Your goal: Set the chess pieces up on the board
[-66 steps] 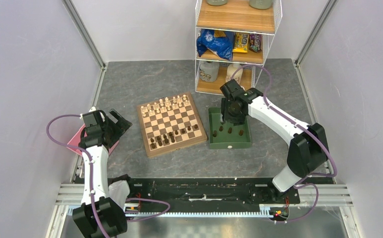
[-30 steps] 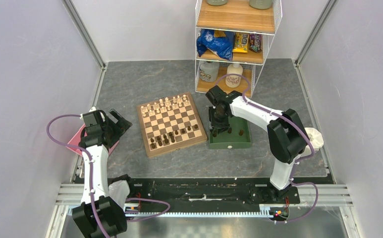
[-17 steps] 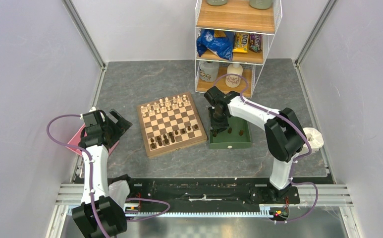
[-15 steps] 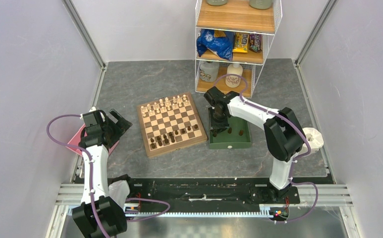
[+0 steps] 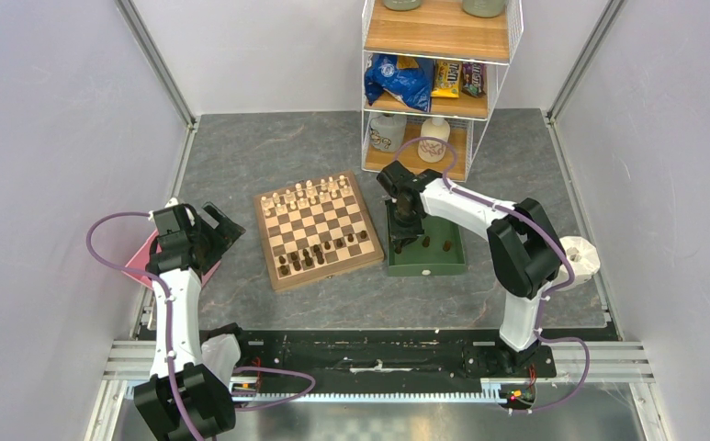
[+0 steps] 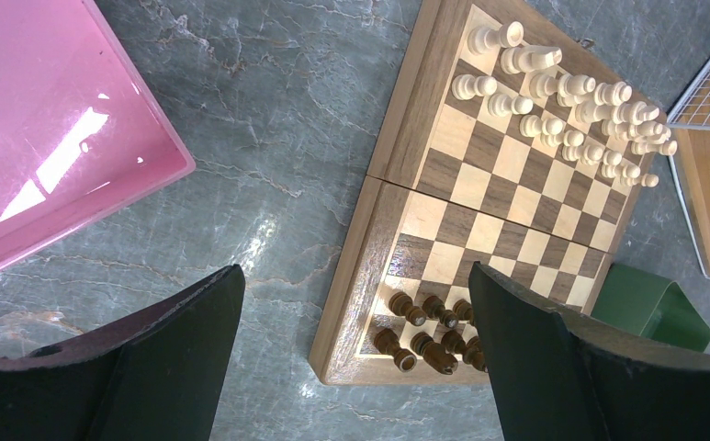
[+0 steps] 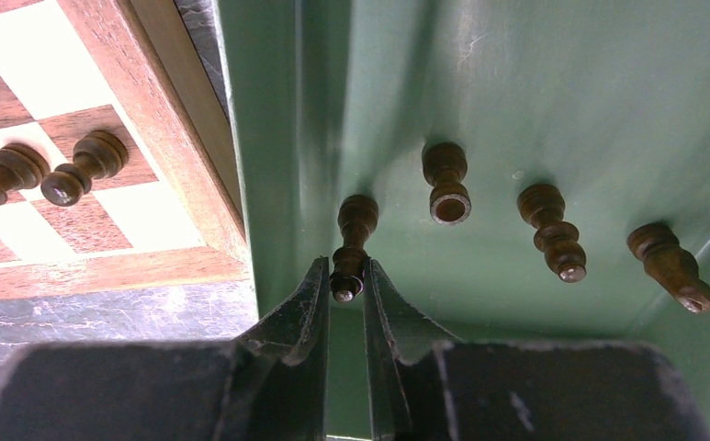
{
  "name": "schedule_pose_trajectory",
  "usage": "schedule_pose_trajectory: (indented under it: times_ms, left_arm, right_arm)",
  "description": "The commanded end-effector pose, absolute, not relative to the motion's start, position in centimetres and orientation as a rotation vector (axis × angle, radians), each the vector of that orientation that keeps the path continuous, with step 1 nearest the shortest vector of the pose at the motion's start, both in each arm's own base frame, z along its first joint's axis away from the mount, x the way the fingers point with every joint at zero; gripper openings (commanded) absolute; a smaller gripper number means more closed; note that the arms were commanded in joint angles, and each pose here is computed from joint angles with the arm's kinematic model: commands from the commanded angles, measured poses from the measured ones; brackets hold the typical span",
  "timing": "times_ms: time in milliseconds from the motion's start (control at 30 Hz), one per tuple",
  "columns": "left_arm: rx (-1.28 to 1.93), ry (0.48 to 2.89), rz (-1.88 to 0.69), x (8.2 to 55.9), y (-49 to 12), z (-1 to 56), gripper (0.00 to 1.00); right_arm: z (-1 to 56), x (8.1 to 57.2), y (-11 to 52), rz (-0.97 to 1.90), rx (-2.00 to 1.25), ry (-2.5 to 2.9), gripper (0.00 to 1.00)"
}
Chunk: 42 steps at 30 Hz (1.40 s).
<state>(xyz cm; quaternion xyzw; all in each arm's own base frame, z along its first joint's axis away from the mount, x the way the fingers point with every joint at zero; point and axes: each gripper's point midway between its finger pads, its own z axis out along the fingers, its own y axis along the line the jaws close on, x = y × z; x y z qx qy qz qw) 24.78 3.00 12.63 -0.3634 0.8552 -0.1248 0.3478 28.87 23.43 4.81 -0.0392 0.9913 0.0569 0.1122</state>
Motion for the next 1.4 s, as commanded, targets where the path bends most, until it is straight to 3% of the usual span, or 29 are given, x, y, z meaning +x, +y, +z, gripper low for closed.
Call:
schedule_pose_trajectory:
  times_ms: [0,300,533,933,1367]
  left_arm:
    - [-0.905,2.207,-0.336,25.2,3.0,13.3,0.99]
    - [-0.903,2.204,-0.337,25.3,3.0,13.3,0.99]
    - [-0.903,2.204,-0.336,25.2,3.0,13.3,0.99]
    - [-0.898,2.198,-0.335,25.2,3.1,13.5,0.99]
    - [-0.895,2.198,-0.336,25.2,3.0,13.5,0.99]
  right_arm:
    - [8.4,30.1,23.8,0.187,-0.141,2.811,0.15]
    - [15.1,29.9,24.6,0.286,-0.187,2.705,0.15]
    - [17.2,29.1,27.7,0.389,-0.291,2.686,0.15]
    - [14.6,26.0,35.8,0.458,-0.539,2.722,0.16]
    - [11.2,24.7,39.2,0.447,-0.626,2.766,0.17]
